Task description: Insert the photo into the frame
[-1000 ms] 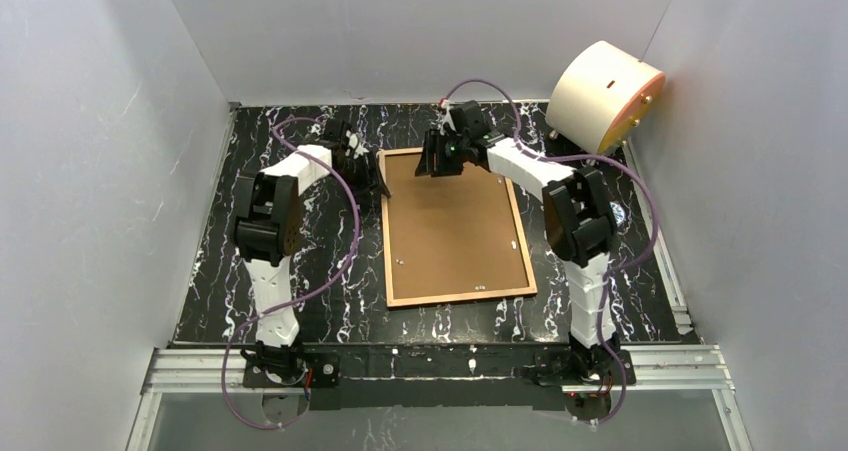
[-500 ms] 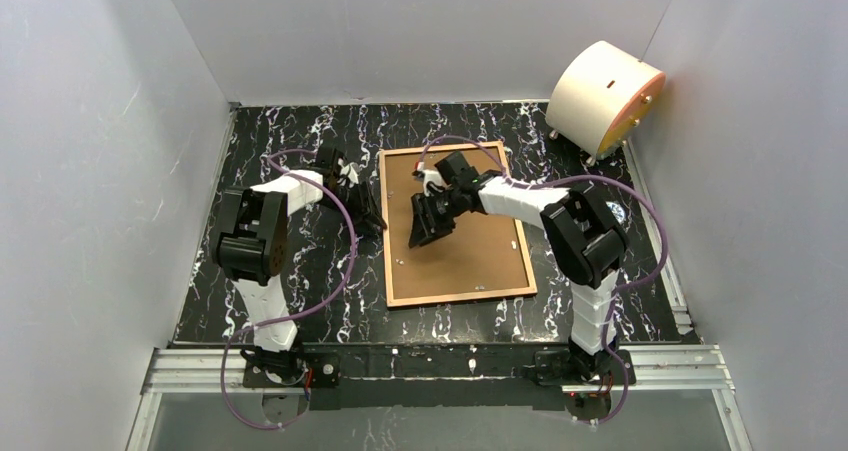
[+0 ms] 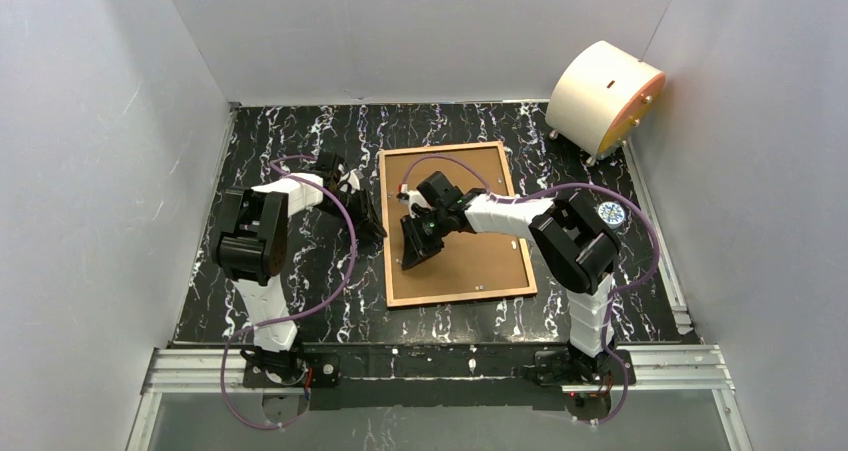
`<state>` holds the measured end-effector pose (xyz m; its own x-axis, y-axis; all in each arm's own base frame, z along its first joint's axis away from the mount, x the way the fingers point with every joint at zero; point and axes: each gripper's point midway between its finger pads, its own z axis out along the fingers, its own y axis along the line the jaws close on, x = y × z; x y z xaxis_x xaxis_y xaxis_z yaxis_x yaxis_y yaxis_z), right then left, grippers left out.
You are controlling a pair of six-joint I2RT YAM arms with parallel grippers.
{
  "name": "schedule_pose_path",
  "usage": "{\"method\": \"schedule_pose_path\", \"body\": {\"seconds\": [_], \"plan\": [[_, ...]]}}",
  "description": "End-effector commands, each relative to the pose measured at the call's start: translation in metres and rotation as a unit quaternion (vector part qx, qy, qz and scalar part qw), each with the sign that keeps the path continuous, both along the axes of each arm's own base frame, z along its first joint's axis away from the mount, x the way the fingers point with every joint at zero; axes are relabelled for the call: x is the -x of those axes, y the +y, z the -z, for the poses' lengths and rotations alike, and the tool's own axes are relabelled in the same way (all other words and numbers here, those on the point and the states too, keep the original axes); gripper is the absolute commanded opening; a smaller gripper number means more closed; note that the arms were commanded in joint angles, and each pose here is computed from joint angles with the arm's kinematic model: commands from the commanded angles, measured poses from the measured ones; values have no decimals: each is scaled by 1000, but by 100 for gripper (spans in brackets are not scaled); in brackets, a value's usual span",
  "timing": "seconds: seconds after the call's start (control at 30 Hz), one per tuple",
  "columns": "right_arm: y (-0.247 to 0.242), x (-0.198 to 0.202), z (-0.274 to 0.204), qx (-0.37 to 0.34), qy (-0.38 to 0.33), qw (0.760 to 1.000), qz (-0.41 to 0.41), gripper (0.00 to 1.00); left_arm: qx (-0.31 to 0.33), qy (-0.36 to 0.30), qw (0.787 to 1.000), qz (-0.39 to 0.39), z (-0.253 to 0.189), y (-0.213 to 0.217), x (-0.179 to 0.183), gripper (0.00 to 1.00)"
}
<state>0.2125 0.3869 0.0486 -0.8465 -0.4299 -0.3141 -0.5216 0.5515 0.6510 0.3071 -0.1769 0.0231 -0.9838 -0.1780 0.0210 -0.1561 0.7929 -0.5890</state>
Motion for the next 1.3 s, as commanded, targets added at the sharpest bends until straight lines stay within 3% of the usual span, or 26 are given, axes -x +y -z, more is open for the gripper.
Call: {"method": "schedule_pose_path", "body": {"seconds": [0.0, 0.4, 0.53, 1.27], "plan": [[0, -5, 3, 4, -12, 1000, 26, 26, -50, 54, 997, 10, 25, 16, 30, 29], [1, -22, -2, 2, -45, 996, 70, 34, -69, 58, 996, -3, 29, 21, 30, 31], [2, -23, 6, 7, -41, 997, 70, 28, -71, 58, 996, -2, 30, 22, 33, 32], [6, 3, 31, -11, 13, 1000, 14, 24, -65, 65, 996, -1, 32, 20, 32, 32]]}}
